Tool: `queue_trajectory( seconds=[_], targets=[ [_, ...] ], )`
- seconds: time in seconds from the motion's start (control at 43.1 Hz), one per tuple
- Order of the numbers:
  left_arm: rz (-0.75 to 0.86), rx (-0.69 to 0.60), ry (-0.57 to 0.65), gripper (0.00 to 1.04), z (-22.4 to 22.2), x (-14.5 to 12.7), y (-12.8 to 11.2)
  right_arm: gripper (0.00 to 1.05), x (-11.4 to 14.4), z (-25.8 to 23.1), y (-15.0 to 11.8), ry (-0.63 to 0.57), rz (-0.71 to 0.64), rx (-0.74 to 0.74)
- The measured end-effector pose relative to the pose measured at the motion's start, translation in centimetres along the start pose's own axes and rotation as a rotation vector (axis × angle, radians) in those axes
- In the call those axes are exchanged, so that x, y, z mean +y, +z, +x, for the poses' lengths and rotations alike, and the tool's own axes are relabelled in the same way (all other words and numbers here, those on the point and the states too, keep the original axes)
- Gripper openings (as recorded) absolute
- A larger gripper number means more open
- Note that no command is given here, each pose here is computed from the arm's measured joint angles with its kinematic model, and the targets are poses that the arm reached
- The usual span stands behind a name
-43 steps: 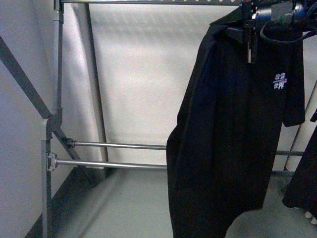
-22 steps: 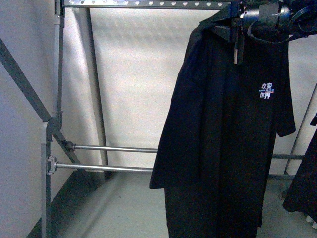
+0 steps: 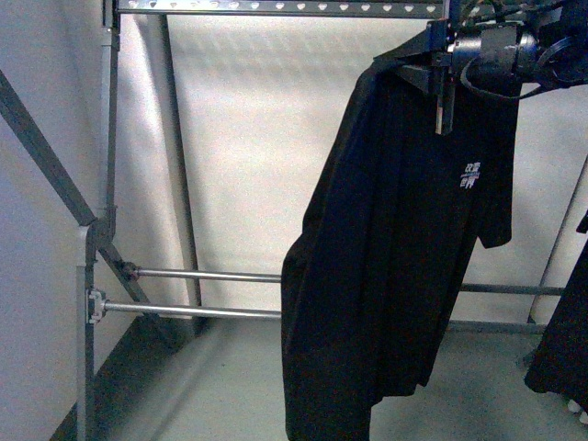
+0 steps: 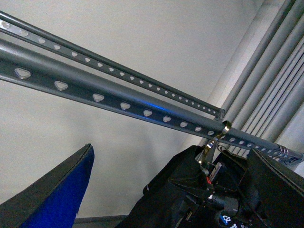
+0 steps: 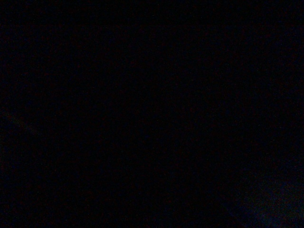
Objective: Hang clothes on hanger
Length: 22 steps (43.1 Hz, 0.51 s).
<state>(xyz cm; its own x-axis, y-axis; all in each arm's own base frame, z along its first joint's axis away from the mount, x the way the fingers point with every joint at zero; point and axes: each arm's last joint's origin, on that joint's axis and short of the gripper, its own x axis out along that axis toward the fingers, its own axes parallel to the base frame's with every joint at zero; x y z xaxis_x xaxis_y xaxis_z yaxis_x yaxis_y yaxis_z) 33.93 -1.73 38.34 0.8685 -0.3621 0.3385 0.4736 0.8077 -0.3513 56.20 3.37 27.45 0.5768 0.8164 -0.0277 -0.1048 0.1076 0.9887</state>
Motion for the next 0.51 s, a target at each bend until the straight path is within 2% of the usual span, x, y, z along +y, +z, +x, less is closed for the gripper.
queue_trajectory(
  seconds=[0.163,0.325,0.511],
  targets=[
    [0.0,0.0,0.0,0.98,0.0,0.0,0.0,0.04,-0.9,-0.3,1.0,-0.007,0.023,-0.014],
    [0.0,0.0,0.0,0.98,0.0,0.0,0.0,0.04,-0.3,-0.5,2.1,-0.003,0.024,-0.038],
    [0.0,0.0,0.0,0.98,0.0,0.0,0.0,0.04,-1.1,-0.7,2.2,-0.024,0.025,-0.054]
  ],
)
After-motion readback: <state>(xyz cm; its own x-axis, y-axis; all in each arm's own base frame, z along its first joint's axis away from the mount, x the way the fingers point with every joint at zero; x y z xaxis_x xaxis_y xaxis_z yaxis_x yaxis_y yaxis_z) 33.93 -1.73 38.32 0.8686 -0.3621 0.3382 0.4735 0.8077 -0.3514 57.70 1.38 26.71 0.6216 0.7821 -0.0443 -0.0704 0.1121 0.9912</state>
